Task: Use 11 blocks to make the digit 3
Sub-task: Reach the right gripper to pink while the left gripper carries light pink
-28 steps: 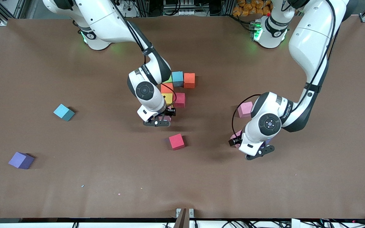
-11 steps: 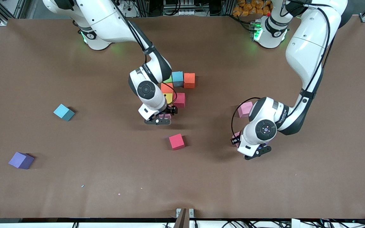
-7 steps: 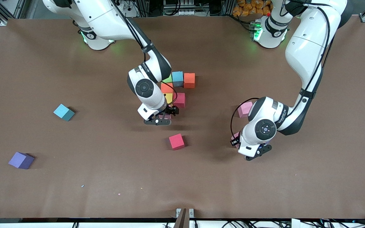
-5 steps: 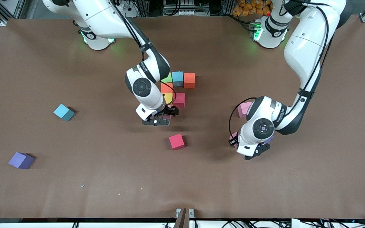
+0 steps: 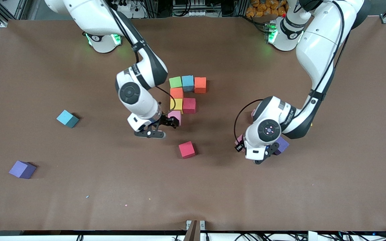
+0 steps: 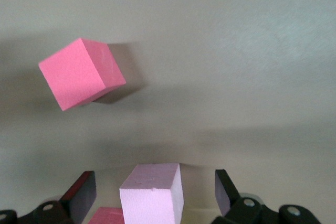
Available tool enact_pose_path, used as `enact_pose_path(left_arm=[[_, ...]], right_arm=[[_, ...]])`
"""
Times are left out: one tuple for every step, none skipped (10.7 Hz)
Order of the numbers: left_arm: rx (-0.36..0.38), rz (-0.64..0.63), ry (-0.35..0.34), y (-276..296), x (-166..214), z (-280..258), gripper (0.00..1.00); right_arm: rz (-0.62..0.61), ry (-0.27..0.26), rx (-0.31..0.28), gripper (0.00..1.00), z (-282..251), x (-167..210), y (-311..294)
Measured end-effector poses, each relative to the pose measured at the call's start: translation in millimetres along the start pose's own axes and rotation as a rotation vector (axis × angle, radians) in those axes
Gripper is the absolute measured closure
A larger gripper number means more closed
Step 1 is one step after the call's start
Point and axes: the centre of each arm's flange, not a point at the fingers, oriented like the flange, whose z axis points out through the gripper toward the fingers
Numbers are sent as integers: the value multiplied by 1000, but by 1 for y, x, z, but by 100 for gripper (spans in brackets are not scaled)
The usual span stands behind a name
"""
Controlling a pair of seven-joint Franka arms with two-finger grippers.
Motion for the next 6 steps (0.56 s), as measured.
enact_pose_path(left_arm=[[-1,-68,-9,3,-12,0,44],[0,-121,-19,5,-23,0,44],[1,-181,-30,7,-34,0,44],[6,-254,-39,8,-47,2,44],[15,-329,-41,11,-64,5,44],[21,-405,-38,14,-84,9,44]], right_arm=[[-10,5,4,0,-12,7,9],[-21,11,6,0,-20,16,20],[-41,19,5,0,-25,27,35],[-73,27,2,0,-29,39,53],[-113,37,1,0,-33,49,68],[-148,49,2,0,-39,58,78]])
